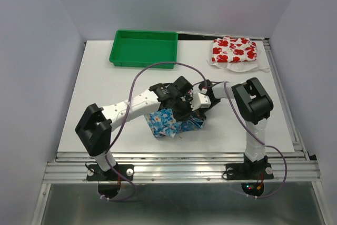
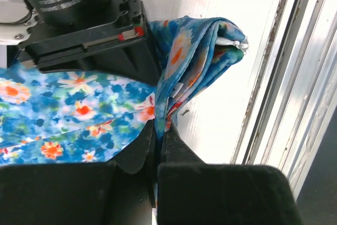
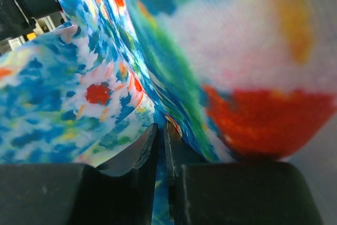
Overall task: Fold and stack the skirts
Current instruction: Fold the skirt
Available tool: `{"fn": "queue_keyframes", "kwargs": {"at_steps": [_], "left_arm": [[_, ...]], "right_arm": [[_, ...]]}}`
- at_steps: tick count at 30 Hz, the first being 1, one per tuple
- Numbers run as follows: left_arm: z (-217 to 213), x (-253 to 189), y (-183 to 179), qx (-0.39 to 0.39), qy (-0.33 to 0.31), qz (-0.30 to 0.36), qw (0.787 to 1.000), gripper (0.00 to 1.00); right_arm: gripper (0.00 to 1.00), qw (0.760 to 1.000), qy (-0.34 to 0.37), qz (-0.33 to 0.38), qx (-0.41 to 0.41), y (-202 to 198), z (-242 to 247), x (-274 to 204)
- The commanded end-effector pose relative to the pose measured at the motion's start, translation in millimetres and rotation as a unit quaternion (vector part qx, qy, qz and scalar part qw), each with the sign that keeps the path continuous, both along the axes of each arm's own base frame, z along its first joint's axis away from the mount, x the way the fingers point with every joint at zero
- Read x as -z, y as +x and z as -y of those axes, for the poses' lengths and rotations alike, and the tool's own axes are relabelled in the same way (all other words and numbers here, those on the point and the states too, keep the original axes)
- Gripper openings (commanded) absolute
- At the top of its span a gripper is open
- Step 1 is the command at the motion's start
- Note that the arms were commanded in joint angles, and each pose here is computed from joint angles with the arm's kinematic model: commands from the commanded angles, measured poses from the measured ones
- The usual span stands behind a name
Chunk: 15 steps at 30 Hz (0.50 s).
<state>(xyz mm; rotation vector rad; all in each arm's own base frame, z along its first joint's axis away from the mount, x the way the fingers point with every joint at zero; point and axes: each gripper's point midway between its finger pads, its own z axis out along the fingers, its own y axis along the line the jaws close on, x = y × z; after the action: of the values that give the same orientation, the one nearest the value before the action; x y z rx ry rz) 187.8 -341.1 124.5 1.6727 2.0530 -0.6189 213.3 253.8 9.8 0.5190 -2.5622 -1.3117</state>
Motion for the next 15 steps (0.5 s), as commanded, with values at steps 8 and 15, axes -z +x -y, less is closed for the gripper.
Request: {"fn": "queue_keyframes", "kwargs": {"at_steps": [8,15], "left_arm": [[-37.0,37.1,26.7,0.032,-0.017,-0.066,0.997,0.0],[-40.9,71.5,32.5,0.023,-0.018,-0.063,0.998,0.0]], "right_arm": [[0.17,0.985,-0.141,0.088,-0.054,8.4,40.6,57.4],[0.2,0.982,-0.15,0.102,-0.046,25.1,36.5,46.3]]}}
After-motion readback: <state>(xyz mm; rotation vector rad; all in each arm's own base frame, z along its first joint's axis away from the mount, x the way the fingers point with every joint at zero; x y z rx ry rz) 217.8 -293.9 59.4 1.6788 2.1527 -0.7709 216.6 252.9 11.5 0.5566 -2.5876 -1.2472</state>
